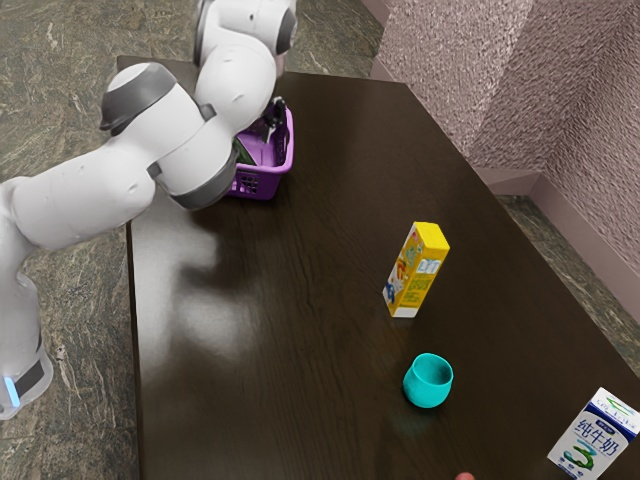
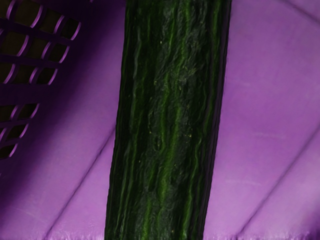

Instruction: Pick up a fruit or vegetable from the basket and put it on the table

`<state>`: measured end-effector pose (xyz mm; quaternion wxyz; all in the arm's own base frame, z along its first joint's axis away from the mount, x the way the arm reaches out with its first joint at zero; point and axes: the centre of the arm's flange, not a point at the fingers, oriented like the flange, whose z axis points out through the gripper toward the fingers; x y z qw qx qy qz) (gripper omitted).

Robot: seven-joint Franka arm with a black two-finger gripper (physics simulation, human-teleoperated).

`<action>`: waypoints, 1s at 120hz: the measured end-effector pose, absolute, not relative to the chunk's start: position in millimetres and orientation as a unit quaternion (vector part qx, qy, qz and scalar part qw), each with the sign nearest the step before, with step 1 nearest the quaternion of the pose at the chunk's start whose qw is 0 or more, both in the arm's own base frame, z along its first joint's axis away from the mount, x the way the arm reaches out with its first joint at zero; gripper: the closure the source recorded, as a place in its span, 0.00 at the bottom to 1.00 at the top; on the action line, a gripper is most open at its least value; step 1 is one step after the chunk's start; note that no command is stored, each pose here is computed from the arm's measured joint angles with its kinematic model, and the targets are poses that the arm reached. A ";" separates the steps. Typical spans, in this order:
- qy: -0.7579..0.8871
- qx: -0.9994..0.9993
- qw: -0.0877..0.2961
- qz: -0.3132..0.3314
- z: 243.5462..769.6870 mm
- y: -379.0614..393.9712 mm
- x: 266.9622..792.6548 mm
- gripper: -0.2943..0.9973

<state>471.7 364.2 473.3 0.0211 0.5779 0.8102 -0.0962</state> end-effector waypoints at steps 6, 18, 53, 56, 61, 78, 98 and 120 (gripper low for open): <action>0.808 0.581 0.020 -0.094 476.7 362.5 474.4 0.23; 0.807 0.582 0.023 -0.097 490.2 359.5 472.3 0.23; 0.813 0.569 0.019 -0.122 465.7 349.2 487.2 0.23; 0.819 0.561 0.019 -0.124 463.6 351.6 484.4 0.23; 0.829 0.545 0.013 -0.128 464.5 357.0 475.8 0.23; 0.851 0.507 -0.042 -0.133 482.6 360.8 454.9 0.23; 0.855 0.503 -0.020 -0.123 458.4 356.1 481.2 0.23; 0.876 0.468 -0.011 -0.116 430.1 370.7 474.4 0.23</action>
